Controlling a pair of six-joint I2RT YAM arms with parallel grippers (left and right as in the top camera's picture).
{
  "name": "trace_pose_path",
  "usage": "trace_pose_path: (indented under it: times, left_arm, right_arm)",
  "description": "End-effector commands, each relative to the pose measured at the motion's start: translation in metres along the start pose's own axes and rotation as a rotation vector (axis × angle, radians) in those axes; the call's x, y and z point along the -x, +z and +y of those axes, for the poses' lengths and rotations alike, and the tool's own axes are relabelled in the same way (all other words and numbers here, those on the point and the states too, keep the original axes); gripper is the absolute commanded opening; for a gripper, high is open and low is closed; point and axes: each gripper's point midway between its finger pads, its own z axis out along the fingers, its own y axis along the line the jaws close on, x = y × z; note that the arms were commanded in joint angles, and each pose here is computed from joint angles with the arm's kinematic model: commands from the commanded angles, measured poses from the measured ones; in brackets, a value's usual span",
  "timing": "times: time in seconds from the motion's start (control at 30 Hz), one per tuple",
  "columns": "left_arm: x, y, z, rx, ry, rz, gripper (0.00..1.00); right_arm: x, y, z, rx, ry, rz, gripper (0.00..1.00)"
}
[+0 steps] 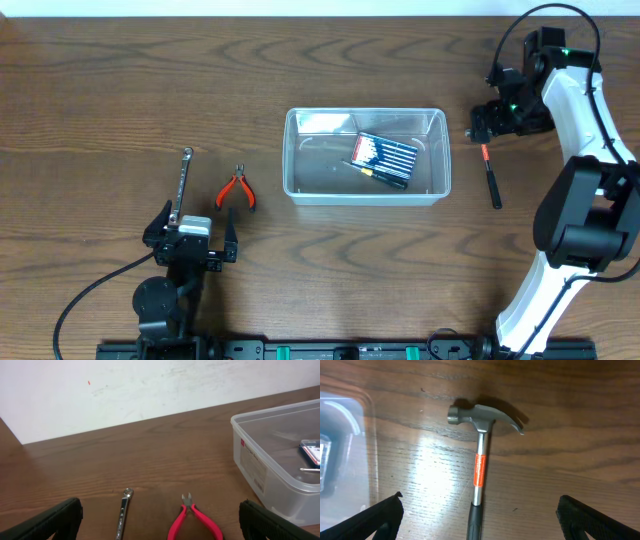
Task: Pack container
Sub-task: 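Raise the right gripper and move it to the orange-handled hammer, then lower the right gripper and close it on the hammer handle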
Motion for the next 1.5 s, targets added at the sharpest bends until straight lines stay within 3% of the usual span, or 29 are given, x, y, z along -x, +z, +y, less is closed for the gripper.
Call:
trace_pose_path:
  times: [0.0, 0.37, 1.47]
  left_arm:
    - [-0.015, 0.003, -0.001, 0.003, 0.004, 0.032, 0.98]
    - [-0.015, 0.003, -0.001, 0.003, 0.004, 0.032, 0.98]
    - [-0.015, 0.003, -0.001, 0.003, 0.004, 0.032, 0.98]
  right_arm:
    - [-0.004, 0.016, 0.001, 0.008, 0.025, 0.038, 0.99]
    - [0.001, 0.023, -0.019, -0.091, 0.011, 0.036, 0.99]
    - [-0.004, 0.043, -0.010, -0.042, 0.064, 0.076, 0.99]
